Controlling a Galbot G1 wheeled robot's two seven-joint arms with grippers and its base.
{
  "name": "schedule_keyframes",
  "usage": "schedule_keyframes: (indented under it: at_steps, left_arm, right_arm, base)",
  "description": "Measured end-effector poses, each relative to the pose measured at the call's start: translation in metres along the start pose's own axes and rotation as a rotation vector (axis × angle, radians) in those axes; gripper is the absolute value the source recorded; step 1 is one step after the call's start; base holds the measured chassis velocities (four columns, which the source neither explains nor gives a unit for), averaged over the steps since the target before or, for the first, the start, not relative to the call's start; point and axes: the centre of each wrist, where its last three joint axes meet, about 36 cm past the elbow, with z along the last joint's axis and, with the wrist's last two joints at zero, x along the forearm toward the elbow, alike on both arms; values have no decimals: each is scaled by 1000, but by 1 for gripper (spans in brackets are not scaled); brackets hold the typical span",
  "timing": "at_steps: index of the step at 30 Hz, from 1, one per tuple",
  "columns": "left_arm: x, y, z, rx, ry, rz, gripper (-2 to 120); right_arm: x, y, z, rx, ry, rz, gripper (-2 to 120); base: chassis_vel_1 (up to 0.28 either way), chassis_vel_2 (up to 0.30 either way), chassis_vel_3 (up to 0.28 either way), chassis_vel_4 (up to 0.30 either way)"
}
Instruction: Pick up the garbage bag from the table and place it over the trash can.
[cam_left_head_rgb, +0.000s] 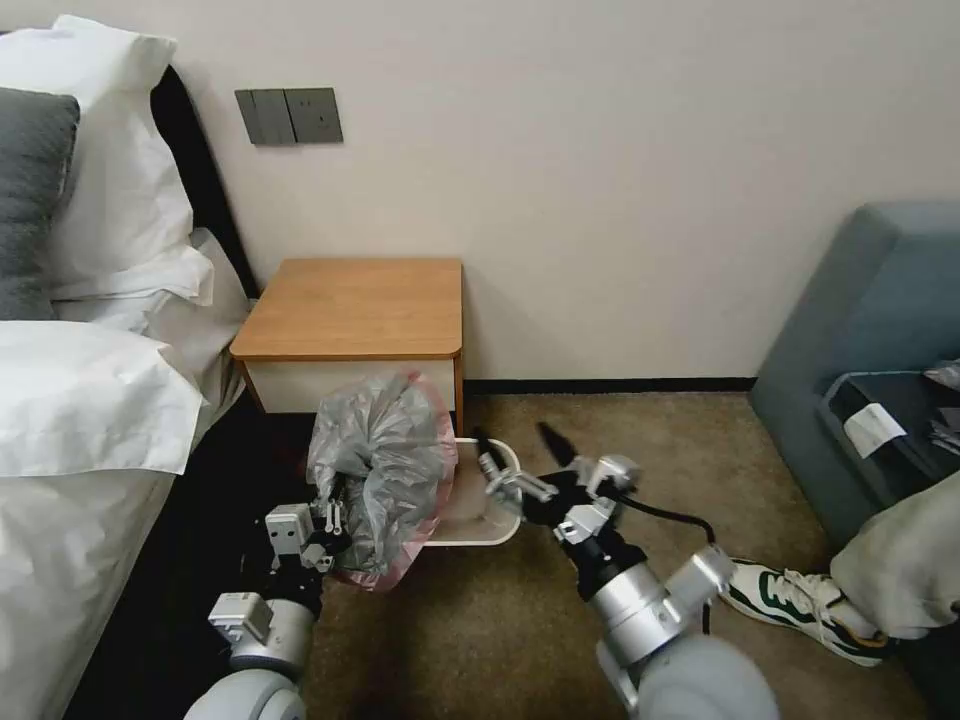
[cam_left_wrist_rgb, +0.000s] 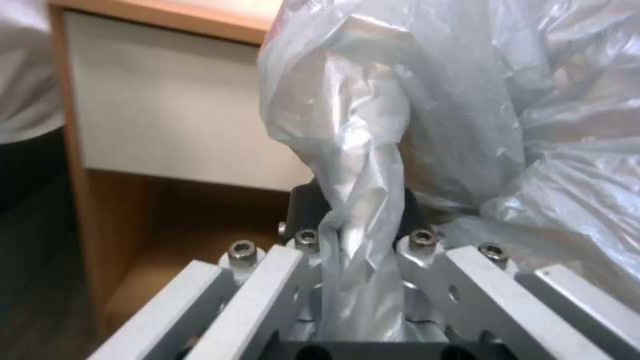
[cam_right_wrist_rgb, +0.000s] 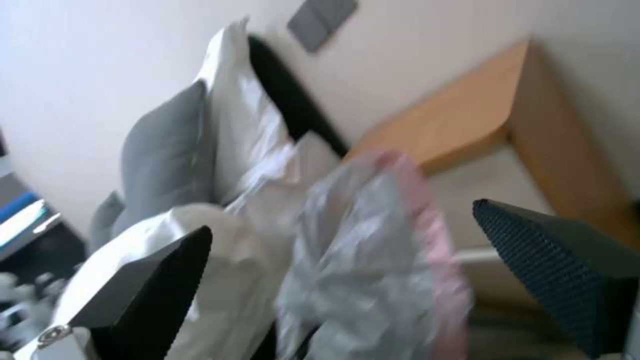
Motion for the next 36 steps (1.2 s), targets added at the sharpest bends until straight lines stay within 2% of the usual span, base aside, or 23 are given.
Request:
schedule_keyframes:
  at_steps: [2, 9, 14, 21, 28, 36]
  left_arm:
    - [-3, 1, 4, 11, -13, 31, 5]
    - [-4, 3, 8, 24, -45, 62, 5]
    - [-3, 5, 7, 28, -53, 88, 5]
    - [-2, 8, 3, 77, -76, 159, 5]
    - [1, 9, -1, 82, -85, 182, 5]
    - [4, 10, 2, 87, -74, 189, 5]
  right_arm:
    - [-2, -2, -4, -41, 69, -14, 100]
    - [-13, -9, 7, -101, 168, 31, 100]
    - [-21, -16, 8, -91, 184, 58, 100]
    - [-27, -32, 10, -120, 198, 73, 100]
    - [-33, -35, 8, -135, 187, 42, 100]
    - [-49, -36, 7, -128, 186, -11, 100]
  base:
    - [0, 0, 0, 0]
    - [0, 0, 0, 0]
    - [0, 0, 0, 0]
    - [0, 0, 0, 0]
    - [0, 0, 0, 0]
    - [0, 0, 0, 0]
